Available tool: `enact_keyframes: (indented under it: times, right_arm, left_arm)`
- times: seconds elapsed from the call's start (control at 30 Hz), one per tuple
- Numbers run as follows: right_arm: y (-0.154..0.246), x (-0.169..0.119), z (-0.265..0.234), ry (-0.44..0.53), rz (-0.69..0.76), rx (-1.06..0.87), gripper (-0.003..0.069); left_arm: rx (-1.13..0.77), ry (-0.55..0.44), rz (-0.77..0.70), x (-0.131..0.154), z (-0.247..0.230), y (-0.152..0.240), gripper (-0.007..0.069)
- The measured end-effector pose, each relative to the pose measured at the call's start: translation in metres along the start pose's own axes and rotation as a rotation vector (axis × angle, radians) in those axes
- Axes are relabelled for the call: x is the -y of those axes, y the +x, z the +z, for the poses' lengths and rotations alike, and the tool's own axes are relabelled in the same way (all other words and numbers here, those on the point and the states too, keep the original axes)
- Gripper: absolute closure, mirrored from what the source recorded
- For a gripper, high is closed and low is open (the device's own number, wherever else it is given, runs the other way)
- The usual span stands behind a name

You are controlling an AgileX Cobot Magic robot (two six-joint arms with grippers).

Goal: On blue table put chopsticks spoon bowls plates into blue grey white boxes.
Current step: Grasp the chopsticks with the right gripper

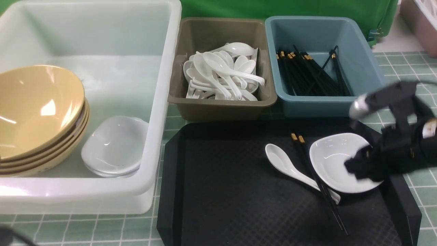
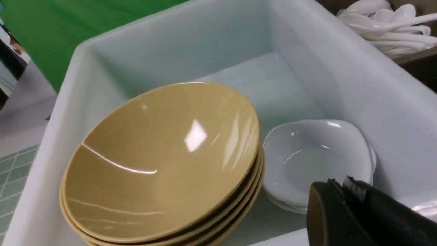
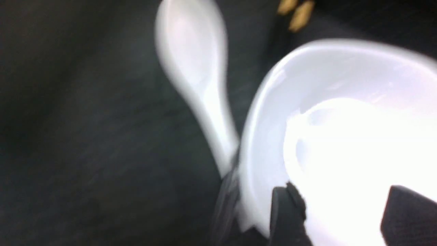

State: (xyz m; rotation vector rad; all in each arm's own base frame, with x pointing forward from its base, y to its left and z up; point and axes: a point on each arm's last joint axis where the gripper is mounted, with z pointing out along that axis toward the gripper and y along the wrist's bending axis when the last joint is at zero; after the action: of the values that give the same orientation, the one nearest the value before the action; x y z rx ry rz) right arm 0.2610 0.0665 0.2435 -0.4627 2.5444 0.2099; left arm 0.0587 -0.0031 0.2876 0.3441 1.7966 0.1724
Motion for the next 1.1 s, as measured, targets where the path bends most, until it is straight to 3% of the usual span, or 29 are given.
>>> enact_keyframes:
  times: [0.13,0.27,0.53,0.83,1.03,1.1]
  right_arm:
    - [-0.013,0.019,0.015,0.01,0.084,-0.067,0.0246]
    - [-0.008,0.004,0.03,-0.101,0.144,-0.206,0.0246]
    - [-0.003,-0.036,0.033,-0.194,0.053,-0.297,0.0246]
    - [0.004,-0.044,0.056,-0.172,0.009,-0.369,0.0251]
    - [0.008,-0.041,0.073,-0.15,0.012,-0.403,0.032]
    - [0.008,-0.041,0.076,-0.146,0.012,-0.398,0.0391]
  left_arm:
    - [0.181,-0.056,0.014,0.008,-0.002,0.026,0.0622]
    - [0.354,-0.105,0.035,0.012,-0.005,0.033,0.0622]
    - [0.393,-0.115,0.039,0.011,-0.006,0.031,0.0622]
    - [0.398,-0.117,0.04,0.011,-0.006,0.031,0.0622]
    - [0.4,-0.117,0.042,0.011,-0.006,0.031,0.0622]
    - [0.4,-0.117,0.042,0.011,-0.006,0.031,0.0622]
